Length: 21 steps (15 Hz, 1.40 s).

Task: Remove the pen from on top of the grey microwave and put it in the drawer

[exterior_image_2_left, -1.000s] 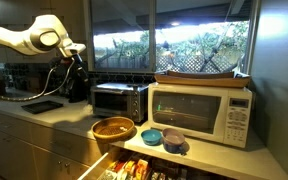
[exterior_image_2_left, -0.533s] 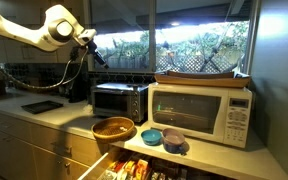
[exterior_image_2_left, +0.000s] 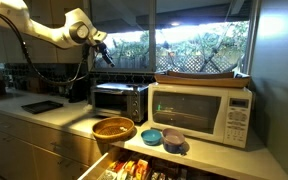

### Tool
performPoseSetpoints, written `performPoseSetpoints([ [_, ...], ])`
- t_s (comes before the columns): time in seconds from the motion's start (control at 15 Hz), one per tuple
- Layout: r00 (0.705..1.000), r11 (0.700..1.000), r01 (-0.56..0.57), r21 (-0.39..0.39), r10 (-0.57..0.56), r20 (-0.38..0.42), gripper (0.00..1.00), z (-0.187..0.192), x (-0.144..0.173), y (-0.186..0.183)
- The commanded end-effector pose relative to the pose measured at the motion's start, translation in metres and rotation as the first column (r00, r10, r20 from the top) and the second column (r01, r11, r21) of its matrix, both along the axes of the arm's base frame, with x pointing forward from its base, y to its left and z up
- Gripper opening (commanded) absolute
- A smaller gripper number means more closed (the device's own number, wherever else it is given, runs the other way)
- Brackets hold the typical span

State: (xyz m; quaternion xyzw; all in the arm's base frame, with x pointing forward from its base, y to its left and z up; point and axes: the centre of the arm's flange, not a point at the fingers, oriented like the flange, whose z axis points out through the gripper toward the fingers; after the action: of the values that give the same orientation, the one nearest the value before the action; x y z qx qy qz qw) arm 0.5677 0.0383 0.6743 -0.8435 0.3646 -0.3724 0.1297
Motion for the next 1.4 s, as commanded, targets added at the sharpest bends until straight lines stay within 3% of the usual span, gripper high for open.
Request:
performPoseSetpoints([
  [0.0, 1.000, 1.000, -0.001, 0.002, 0.001, 0.001, 1.00, 0.001, 0.001, 0.000],
  [0.07, 1.000, 1.000, -0.001, 0.003, 0.001, 0.003, 1.00, 0.001, 0.001, 0.001],
  [0.27, 0.981, 0.981, 0.191, 0.019, -0.190, -0.048, 1.00, 0.003, 0.034, -0.008],
  [0.47, 0.934, 0.938, 0.347, 0.029, -0.342, -0.107, 1.00, 0.016, 0.062, -0.026],
  [0.67, 0.895, 0.910, 0.410, 0.054, -0.390, -0.217, 1.00, 0.025, 0.088, -0.043],
  [0.87, 0.884, 0.909, 0.408, 0.087, -0.370, -0.286, 1.00, 0.030, 0.115, -0.049],
  [1.13, 0.945, 0.970, 0.229, 0.078, -0.202, -0.258, 1.00, 0.015, 0.150, -0.033],
  [1.33, 0.940, 0.984, 0.160, 0.072, -0.130, -0.315, 1.00, -0.007, 0.171, -0.024],
])
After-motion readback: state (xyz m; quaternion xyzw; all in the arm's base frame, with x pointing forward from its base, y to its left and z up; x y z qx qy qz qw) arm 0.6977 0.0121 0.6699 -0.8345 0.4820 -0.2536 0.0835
